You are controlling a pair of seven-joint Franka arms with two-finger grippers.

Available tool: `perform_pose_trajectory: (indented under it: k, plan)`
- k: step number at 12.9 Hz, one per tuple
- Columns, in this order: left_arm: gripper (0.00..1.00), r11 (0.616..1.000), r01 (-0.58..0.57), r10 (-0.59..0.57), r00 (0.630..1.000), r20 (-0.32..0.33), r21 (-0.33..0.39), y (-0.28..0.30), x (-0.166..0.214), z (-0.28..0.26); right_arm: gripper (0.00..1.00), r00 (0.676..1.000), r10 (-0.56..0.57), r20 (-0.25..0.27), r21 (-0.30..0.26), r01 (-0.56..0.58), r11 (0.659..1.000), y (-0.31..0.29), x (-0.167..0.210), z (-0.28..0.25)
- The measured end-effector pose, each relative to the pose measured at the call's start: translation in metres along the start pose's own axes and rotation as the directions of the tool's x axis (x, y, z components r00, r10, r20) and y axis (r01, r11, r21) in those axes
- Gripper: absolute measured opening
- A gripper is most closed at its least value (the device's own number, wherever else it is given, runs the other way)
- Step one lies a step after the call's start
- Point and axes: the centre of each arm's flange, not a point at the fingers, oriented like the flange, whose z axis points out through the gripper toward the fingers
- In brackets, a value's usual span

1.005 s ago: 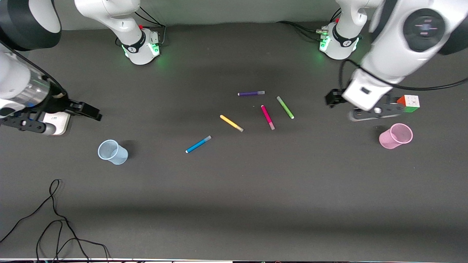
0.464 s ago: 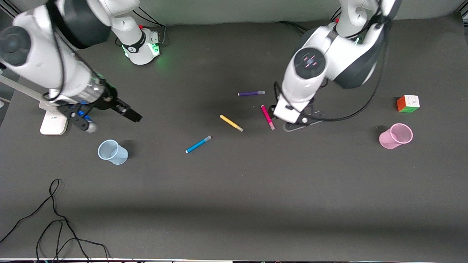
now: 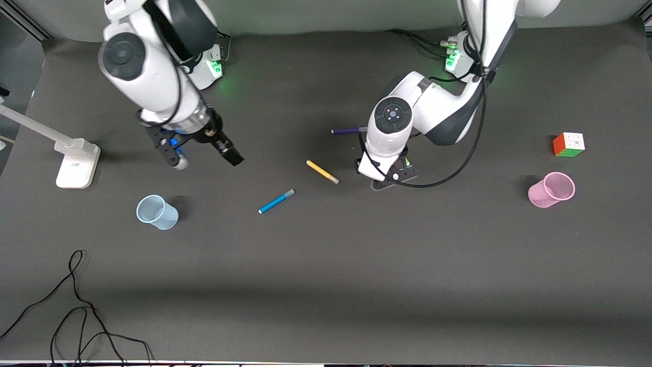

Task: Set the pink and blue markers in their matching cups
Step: 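Move the right gripper to the blue marker while the left gripper reaches the pink marker, then lower and close the right gripper on the blue marker while the left grasps pink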

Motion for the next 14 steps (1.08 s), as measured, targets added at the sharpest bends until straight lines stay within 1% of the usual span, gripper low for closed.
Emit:
perform_pose_trajectory:
  k: [2, 4, 6, 7, 8, 10, 11, 12, 14]
  plan:
    - [0.90, 1.000, -0.002, 0.002, 1.000, -0.006, -0.010, -0.009, -0.008, 0.029, 1.00, 0.997, 0.075, -0.015, 0.002, -0.075, 0.997, -0.002, -0.014, 0.011]
    - [0.90, 1.000, -0.009, 0.008, 1.000, -0.017, -0.030, -0.019, -0.019, 0.059, 1.00, 0.988, 0.145, -0.045, 0.018, -0.144, 0.989, -0.005, -0.032, 0.030]
    - [0.89, 0.999, 0.003, -0.004, 1.000, -0.015, -0.032, -0.027, -0.028, 0.084, 1.00, 0.980, 0.192, -0.060, 0.018, -0.192, 0.981, -0.006, -0.045, 0.052]
    - [0.84, 0.999, 0.019, -0.019, 1.000, -0.011, -0.029, -0.028, -0.031, 0.094, 1.00, 0.977, 0.202, -0.062, 0.010, -0.201, 0.979, -0.007, -0.046, 0.062]
    - [0.81, 0.999, 0.034, -0.034, 0.999, -0.007, -0.029, -0.027, -0.033, 0.104, 1.00, 0.976, 0.209, -0.064, 0.005, -0.209, 0.978, -0.007, -0.044, 0.071]
    - [0.80, 0.998, 0.053, -0.053, 0.999, 0.002, -0.026, -0.025, -0.037, 0.120, 1.00, 0.972, 0.224, -0.064, 0.014, -0.223, 0.975, -0.005, -0.040, 0.091]
    - [0.76, 0.998, 0.057, -0.056, 0.998, 0.004, -0.025, -0.025, -0.038, 0.125, 1.00, 0.972, 0.225, -0.065, 0.015, -0.225, 0.974, -0.004, -0.040, 0.105]
    - [0.76, 0.998, 0.059, -0.059, 0.998, 0.005, -0.023, -0.025, -0.038, 0.127, 1.00, 0.972, 0.226, -0.067, 0.013, -0.226, 0.974, -0.003, -0.039, 0.120]
    - [0.73, 0.998, 0.062, -0.062, 0.998, 0.005, -0.025, -0.024, -0.038, 0.128, 1.00, 0.971, 0.230, -0.071, 0.013, -0.230, 0.973, -0.008, -0.035, 0.156]
